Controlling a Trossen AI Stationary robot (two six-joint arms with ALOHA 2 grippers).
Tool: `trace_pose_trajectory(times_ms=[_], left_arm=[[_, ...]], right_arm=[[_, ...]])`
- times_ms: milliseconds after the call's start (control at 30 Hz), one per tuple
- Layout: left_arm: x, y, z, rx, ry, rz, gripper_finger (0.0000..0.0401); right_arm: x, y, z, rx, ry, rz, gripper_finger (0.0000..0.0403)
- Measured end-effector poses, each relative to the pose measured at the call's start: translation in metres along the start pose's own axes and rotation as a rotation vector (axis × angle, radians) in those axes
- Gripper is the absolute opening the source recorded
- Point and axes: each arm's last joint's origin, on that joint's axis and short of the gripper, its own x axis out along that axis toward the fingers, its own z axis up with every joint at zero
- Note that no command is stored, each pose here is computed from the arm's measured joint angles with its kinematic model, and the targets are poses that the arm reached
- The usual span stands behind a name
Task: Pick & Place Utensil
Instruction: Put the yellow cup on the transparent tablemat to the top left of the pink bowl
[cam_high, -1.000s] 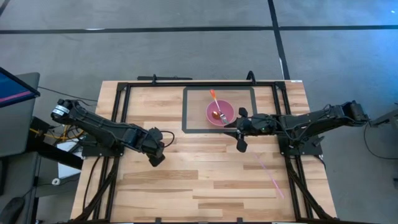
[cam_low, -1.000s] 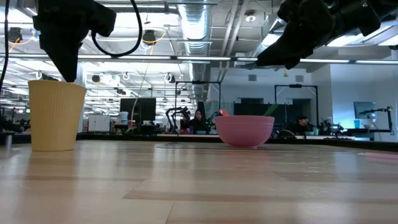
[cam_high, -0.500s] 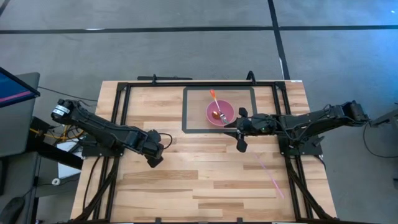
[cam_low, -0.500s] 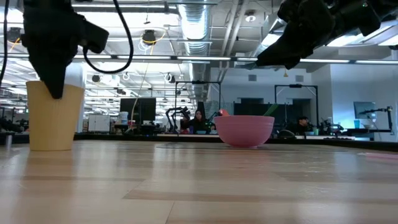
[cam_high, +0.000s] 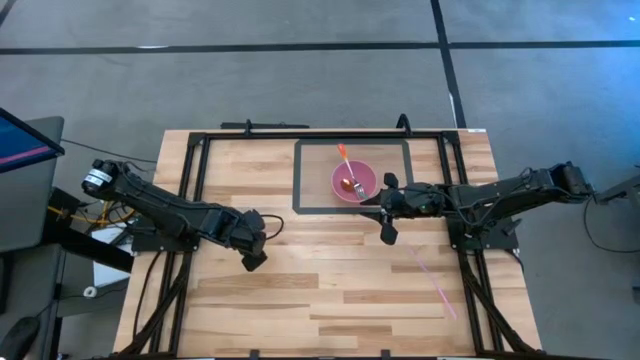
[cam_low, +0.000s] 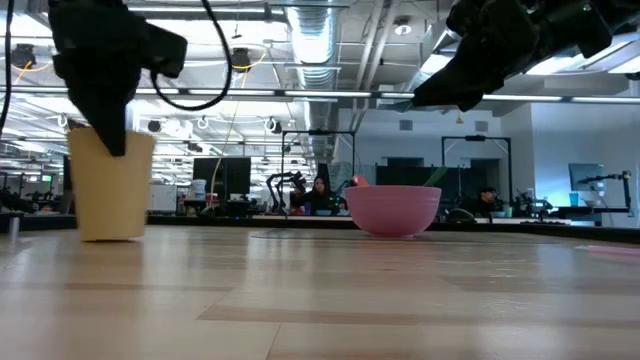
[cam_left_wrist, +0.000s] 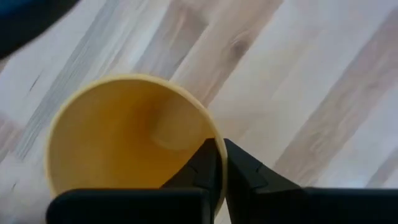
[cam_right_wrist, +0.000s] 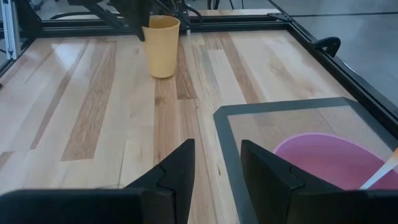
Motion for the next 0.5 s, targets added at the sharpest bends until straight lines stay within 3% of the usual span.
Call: trace_pose_trajectory(times_ms=[300,500], left_arm=[[0.000,-0.010,0.028,0.131,-0.202,-0.155,0.0010],[-0.012,-0.002,0.055,0.231,-0.332,-0.103,0.0010]], right_arm=[[0.000,0.000,0.000,0.000,0.001,0.000,0.0123],[0.000,0.000,0.000,0.000,0.000,0.000,0.0123]])
